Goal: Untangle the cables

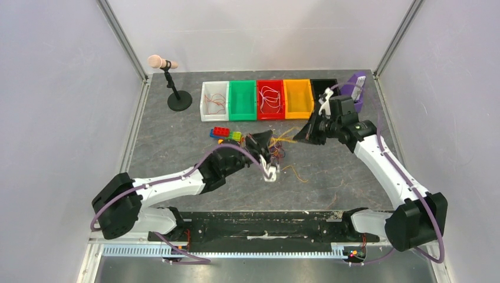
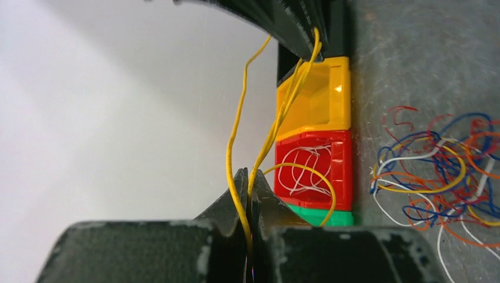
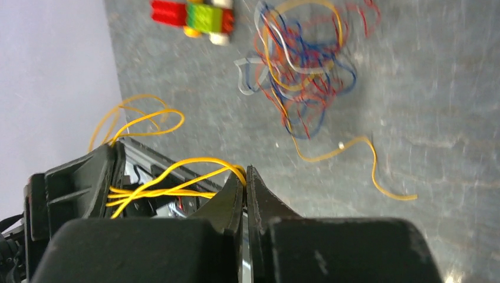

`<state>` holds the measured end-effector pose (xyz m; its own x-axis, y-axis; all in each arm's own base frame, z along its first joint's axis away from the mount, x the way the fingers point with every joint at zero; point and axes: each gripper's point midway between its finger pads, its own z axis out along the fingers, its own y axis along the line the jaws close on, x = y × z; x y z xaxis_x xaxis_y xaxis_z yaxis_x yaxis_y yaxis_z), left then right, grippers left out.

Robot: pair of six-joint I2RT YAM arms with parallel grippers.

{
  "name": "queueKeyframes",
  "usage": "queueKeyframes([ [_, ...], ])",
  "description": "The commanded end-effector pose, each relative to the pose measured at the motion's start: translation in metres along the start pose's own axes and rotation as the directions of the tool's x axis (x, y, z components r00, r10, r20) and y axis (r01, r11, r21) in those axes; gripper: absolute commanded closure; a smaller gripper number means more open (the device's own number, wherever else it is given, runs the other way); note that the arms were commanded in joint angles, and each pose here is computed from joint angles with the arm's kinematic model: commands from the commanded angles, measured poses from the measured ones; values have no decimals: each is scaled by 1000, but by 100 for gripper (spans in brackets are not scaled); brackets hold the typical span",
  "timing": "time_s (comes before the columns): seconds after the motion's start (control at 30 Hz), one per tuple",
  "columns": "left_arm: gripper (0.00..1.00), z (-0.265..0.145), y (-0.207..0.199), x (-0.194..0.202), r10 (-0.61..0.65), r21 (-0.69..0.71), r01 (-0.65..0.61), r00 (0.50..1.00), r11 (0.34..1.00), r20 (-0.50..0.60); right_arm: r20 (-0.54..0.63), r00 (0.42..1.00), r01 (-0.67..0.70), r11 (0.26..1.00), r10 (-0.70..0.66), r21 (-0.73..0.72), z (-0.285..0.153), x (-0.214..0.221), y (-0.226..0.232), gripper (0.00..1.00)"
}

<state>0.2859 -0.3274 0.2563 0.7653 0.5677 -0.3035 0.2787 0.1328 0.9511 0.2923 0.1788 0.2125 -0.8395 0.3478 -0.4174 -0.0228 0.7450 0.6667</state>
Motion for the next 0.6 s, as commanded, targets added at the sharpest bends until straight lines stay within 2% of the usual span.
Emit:
queueKeyframes([
  [0.0,98,-29,80,-58,472,-307,-427,877,850,87,-88,991,-77,957,105,280,8,40,-82,100],
  [0.1,98,-31,78,-91,608,-366,-524,777,769,166,-185,970,-104,955,160,278,15,68,-85,100],
  [0.2,98,-30,86,-113,670,-423,-557,720,714,182,-247,953,-105,955,177,278,18,89,-85,100],
  [0.3,98,-28,86,-113,671,-403,-568,720,717,179,-244,958,-98,970,152,221,22,79,-73,100],
  [0.37,95,-28,77,-98,630,-330,-560,759,760,163,-157,985,-45,991,65,125,21,36,-45,100],
  [0.47,59,-34,55,-69,520,-160,-499,845,851,129,57,996,73,997,-75,35,1,-49,-1,100],
  [0.5,50,-38,48,-60,477,-106,-466,872,878,114,126,987,100,995,-101,8,-8,-74,11,100],
  [0.53,33,-44,43,-51,416,-62,-412,905,909,92,199,972,132,991,-126,-17,-19,-98,25,100],
  [0.57,29,-47,36,-46,374,-26,-374,923,927,83,258,954,168,985,-153,-40,-29,-114,37,100],
])
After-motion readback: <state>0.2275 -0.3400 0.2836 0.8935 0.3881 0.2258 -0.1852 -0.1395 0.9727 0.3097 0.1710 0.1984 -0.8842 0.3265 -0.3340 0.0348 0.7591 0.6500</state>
